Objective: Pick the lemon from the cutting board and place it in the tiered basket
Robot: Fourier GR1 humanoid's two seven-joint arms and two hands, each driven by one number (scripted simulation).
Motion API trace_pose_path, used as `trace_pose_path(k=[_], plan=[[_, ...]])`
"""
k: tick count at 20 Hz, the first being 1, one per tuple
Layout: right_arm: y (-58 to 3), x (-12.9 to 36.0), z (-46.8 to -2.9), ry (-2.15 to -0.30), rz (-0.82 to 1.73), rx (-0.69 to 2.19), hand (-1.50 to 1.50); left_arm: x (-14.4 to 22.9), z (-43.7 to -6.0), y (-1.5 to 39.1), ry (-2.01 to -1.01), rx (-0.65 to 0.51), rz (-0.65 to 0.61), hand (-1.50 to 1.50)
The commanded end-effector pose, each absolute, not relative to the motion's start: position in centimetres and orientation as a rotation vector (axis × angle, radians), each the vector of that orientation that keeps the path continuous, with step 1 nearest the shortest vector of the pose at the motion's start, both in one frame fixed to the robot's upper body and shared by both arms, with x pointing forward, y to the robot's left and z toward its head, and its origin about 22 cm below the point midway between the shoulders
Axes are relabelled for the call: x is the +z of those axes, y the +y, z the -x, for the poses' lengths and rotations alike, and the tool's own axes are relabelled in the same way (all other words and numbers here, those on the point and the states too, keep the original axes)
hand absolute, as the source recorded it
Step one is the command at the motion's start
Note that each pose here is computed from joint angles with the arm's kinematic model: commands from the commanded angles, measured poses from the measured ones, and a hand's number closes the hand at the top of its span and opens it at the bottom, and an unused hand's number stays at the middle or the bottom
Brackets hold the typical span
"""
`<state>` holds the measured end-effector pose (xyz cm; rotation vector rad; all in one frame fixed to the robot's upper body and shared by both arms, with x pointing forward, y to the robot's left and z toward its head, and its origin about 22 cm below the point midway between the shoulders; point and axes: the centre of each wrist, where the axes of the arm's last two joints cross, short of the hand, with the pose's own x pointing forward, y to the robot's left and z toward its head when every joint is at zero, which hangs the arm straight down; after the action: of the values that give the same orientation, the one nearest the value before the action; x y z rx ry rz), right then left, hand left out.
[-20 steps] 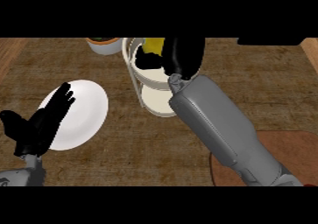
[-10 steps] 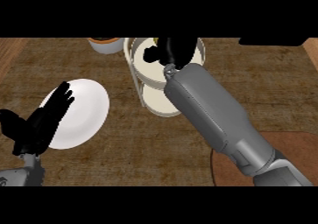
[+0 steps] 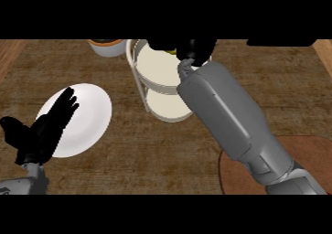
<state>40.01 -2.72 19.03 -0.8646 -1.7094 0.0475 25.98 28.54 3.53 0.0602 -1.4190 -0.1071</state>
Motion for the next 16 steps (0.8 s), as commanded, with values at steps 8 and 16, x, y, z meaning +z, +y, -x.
trace_pose_path(k=[8,16], plan=[[-9.1,21.5,-38.6,-1.794,0.757,-0.427,-1.5,2.0,-25.1,30.8,-1.42,-0.081,-0.086,0.0],[-17.3,22.9,-32.9,-1.783,0.851,-0.577,-1.5,3.1,-24.5,29.2,-1.408,-0.067,-0.1,0.0]])
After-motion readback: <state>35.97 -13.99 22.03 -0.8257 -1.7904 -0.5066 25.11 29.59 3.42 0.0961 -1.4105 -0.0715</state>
